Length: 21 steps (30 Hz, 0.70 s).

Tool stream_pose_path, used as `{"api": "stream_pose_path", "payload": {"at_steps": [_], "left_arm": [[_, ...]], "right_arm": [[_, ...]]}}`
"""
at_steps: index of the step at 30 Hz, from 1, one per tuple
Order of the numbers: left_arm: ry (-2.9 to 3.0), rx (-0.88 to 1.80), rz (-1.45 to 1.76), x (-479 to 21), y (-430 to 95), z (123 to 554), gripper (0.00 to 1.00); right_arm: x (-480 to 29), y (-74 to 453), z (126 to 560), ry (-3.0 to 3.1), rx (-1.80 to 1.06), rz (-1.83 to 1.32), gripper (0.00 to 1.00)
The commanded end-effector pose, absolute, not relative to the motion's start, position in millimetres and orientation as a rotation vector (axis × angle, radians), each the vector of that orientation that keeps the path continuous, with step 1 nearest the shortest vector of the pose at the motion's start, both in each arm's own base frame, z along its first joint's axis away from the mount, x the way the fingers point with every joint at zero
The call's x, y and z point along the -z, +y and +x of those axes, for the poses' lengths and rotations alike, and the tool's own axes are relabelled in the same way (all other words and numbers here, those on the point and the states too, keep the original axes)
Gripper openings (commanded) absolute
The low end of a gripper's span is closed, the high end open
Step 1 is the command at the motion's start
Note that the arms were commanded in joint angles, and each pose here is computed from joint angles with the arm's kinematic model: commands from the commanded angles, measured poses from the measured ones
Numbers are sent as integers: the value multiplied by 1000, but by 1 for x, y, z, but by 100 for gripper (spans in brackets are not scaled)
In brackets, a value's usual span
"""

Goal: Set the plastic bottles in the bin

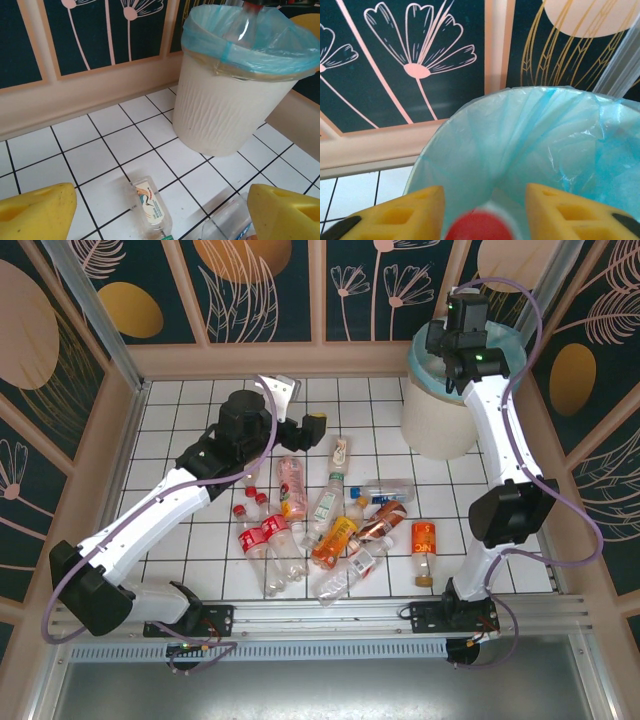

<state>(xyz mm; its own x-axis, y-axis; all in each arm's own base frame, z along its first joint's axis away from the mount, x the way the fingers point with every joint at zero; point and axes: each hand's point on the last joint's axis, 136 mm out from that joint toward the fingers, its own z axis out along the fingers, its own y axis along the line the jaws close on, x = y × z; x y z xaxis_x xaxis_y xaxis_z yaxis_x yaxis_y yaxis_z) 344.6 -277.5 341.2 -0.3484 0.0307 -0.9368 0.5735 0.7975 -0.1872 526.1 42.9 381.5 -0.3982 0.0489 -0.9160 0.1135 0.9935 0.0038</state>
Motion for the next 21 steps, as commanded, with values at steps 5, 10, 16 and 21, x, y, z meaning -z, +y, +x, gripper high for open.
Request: {"api": "stream_pose_path", "payload": {"at_steps": [5, 10, 16, 21], "left_arm": [[1853, 566, 389, -356, -266, 348, 89], [1862, 548, 382, -356, -262, 348, 89], [1936, 497, 337, -349, -254, 351, 88], [2073, 417, 217, -327, -236, 351, 87]], "right_arm": [[-399, 47, 515, 1962, -1, 115, 51], [-413, 50, 507, 1942, -40, 115, 51], [-430, 63, 493, 1930, -113, 93, 52], [-447, 90, 473, 1909, -173, 43, 52]]}}
